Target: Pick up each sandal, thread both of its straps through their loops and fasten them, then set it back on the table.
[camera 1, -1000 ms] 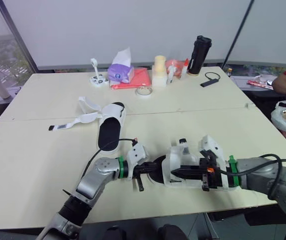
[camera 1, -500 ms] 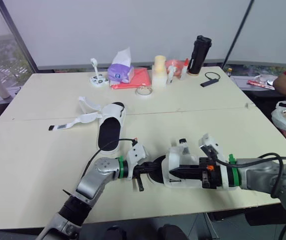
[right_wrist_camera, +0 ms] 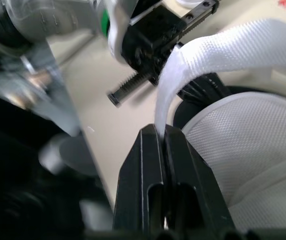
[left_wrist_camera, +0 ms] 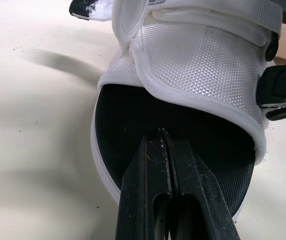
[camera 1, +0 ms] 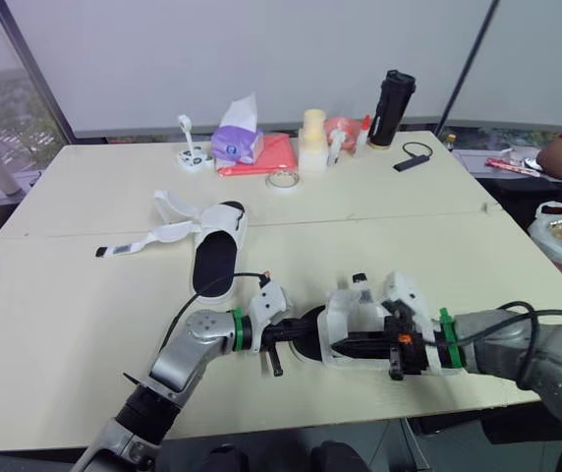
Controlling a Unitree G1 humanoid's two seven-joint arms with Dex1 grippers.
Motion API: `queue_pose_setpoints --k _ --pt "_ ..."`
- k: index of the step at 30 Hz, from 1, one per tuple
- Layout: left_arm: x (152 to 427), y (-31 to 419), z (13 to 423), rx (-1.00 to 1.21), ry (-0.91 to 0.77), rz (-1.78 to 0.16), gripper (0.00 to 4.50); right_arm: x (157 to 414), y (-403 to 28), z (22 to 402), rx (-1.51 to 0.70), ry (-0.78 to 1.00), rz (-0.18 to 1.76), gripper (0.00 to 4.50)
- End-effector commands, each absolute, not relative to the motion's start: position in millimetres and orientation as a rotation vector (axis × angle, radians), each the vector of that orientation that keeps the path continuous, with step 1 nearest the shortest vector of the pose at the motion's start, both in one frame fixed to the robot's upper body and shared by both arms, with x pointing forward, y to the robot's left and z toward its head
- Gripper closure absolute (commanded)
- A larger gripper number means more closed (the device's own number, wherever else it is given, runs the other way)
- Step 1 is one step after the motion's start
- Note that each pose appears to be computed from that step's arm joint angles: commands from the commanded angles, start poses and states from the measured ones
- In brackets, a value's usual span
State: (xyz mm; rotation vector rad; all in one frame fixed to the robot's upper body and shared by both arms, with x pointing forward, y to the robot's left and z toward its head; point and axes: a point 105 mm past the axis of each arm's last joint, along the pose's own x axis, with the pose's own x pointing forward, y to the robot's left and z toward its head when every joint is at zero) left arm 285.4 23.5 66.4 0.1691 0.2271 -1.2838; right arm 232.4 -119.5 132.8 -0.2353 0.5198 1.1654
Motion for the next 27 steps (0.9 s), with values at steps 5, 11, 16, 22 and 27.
queue_pose_setpoints --k 5,11,16,22,27 --pt "274 45 13 0.179 0.473 -1.224 4.5 251 -143 110 -0.552 0.497 1.049 4.48" --pt "274 45 14 0.179 0.472 -1.226 4.5 262 -136 137 -0.332 0.41 1.018 4.48" --pt "276 44 14 0.181 0.469 -1.226 4.5 261 -141 127 -0.389 0.433 0.998 4.48" --pt "277 45 14 0.179 0.471 -1.223 4.5 245 -135 120 -0.377 0.477 1.088 4.48" --pt "277 45 14 0.183 0.469 -1.223 4.5 231 -132 108 -0.395 0.54 1.15 4.48"
